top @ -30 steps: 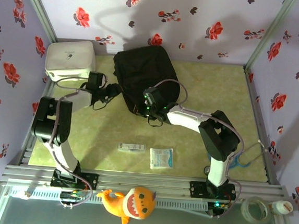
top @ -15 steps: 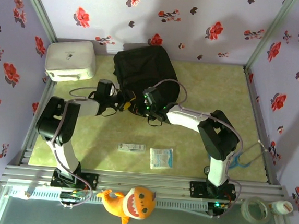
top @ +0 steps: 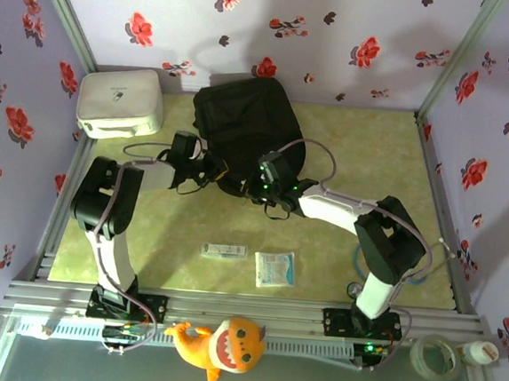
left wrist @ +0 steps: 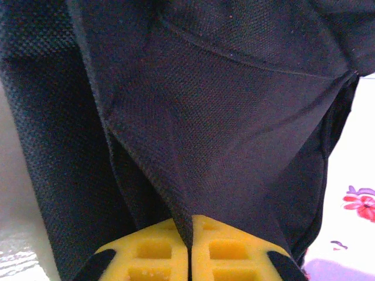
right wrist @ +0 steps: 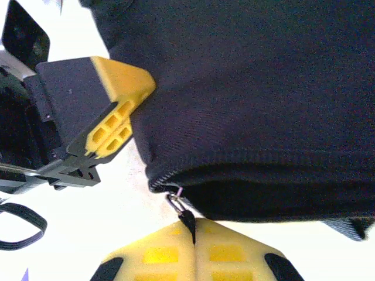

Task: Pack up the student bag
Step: Zip the student bag at the top-center of the table.

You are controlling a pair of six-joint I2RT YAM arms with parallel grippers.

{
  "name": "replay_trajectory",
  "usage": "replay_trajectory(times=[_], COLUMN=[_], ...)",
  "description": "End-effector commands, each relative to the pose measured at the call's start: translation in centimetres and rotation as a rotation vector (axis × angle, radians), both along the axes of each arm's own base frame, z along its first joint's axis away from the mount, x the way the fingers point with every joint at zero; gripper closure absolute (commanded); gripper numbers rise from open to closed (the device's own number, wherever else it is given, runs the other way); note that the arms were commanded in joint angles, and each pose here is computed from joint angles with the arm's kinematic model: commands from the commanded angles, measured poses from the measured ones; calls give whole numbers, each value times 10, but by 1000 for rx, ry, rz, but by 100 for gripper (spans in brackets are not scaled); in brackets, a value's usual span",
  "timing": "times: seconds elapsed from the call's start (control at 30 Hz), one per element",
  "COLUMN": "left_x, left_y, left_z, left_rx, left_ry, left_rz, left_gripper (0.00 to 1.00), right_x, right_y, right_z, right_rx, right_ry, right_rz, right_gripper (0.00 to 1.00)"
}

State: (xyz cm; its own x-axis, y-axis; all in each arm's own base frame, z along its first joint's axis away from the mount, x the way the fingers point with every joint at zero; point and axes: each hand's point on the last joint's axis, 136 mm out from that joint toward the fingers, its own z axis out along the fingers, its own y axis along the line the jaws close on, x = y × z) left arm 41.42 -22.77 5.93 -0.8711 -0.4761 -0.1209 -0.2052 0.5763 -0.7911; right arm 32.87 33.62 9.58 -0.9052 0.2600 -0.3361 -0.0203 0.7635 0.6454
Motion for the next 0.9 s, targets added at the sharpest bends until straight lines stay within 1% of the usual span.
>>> replay_trajectory(times=[0.0,0.33,0.47,0.57,0.63,0.77,0.87], left_x=[1,-2,-2,0,1,1,-7], left_y=[19,22,22,22,23,35,50], left_z=[-27,-45,-43,-33,-21,10,27], left_rx=[135,173,180,182,176,169,163], left_ry=[24,53,46,23,2,-45,-63], left_rz=[10,-13,-24,-32,-32,-10,29], left_gripper=[95,96,96,94,90,75,61], right_x=[1,2,1,2,3,10,17], right_y=[-31,-71,-88,-96,-93,-56,-26], right_z=[-4,-10,-11,-14,-14,-3,9], right_rx=[-59,-156,-191,-208,-203,-116,-97], right_ry=[24,40,41,52,49,21,-15], right_rz=[-86,-194,-243,-264,-251,-124,-38], right_gripper=[100,100,100,100,100,100,100])
